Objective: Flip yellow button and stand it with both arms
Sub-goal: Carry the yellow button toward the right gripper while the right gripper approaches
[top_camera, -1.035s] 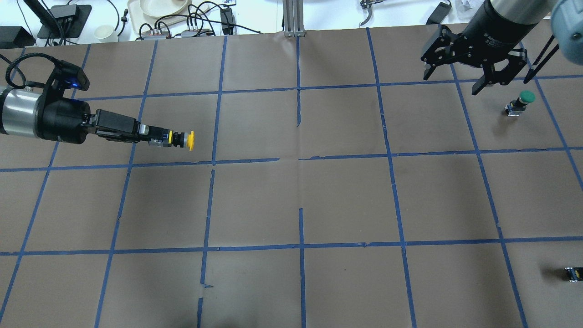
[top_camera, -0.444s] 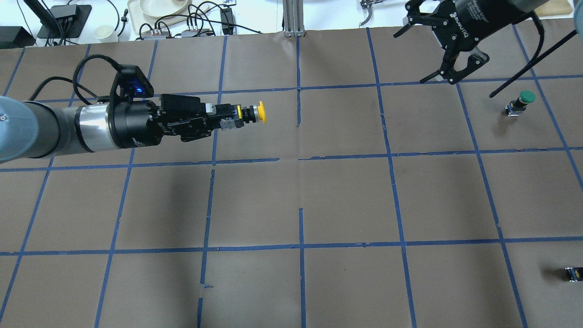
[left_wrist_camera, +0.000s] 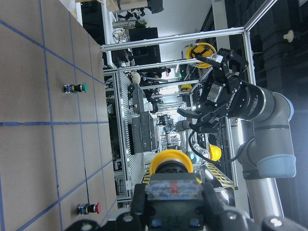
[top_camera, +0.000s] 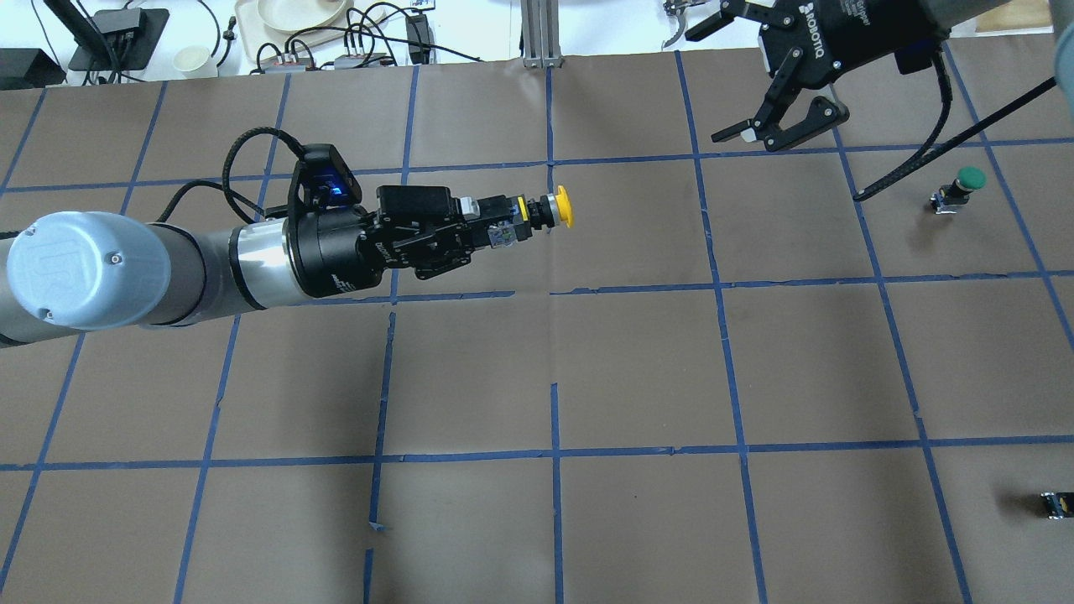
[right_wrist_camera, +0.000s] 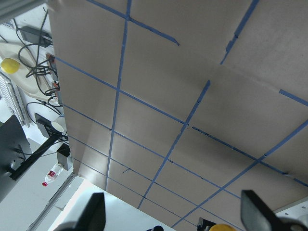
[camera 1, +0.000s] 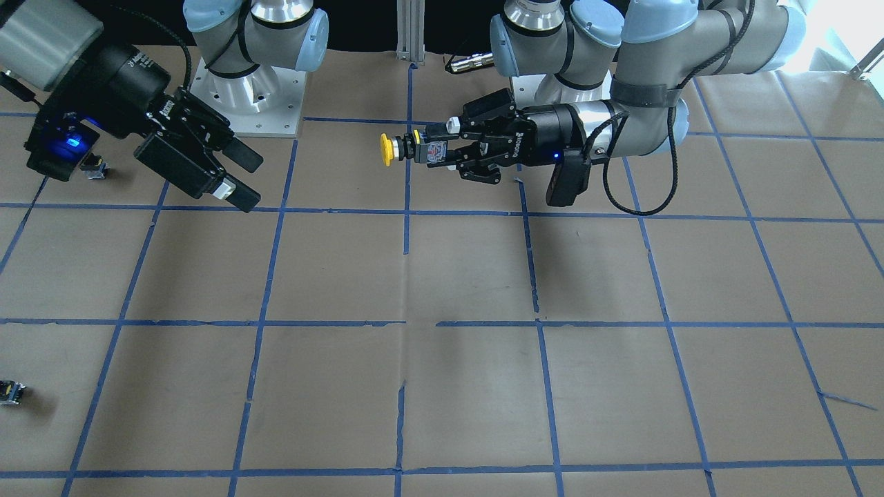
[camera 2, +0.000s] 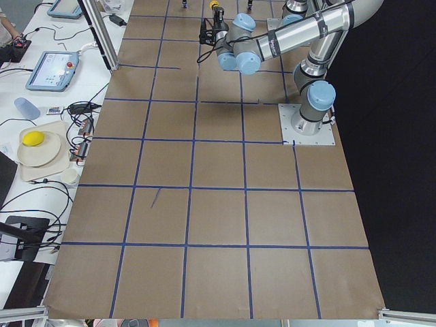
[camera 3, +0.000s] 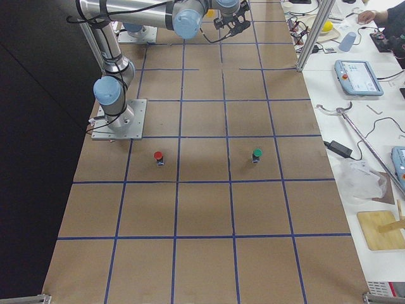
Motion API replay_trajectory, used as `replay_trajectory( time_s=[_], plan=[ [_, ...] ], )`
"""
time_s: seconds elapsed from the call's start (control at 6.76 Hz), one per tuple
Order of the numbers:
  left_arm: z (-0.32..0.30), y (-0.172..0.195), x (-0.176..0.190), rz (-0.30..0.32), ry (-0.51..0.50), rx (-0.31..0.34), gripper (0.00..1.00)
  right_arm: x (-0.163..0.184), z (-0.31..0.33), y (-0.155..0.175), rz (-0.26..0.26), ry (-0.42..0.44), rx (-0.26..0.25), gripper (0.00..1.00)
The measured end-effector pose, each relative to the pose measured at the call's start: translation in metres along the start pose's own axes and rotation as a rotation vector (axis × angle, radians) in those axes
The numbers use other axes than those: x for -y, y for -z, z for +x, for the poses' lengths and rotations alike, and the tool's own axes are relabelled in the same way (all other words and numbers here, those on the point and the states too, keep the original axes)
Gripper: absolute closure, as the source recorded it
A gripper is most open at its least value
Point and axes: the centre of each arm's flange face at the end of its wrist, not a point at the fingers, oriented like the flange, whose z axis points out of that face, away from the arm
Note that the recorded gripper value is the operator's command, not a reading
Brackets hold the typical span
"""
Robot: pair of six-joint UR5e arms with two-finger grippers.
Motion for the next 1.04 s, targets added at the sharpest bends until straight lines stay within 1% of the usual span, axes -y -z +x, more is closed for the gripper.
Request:
replay_trajectory(
  time_s=[0.15,0.44,0.59,0.74,1.04],
  plan=[
    [0.001,-0.006,-0.004,0.005,0.020,-0.007,0.82,-0.003,0.017,-0.018,-0.020,-0.008,-0.018,0.00],
    [0.006,-0.015,-0.011,0.013,0.027,-0.019,0.82,-0.011,0.035,-0.038,-0.032,-0.027,-0.034,0.00],
    [0.006,-0.018,-0.012,0.020,0.032,-0.025,0.82,-0.024,0.038,-0.049,-0.043,-0.014,-0.050,0.00],
    [0.006,-0.020,-0.012,0.023,0.038,-0.028,0.82,-0.037,0.038,-0.056,-0.053,0.005,-0.060,0.00],
    [0.007,-0.020,-0.013,0.023,0.037,-0.029,0.82,-0.050,0.038,-0.060,-0.086,0.007,-0.051,0.00]
  ],
)
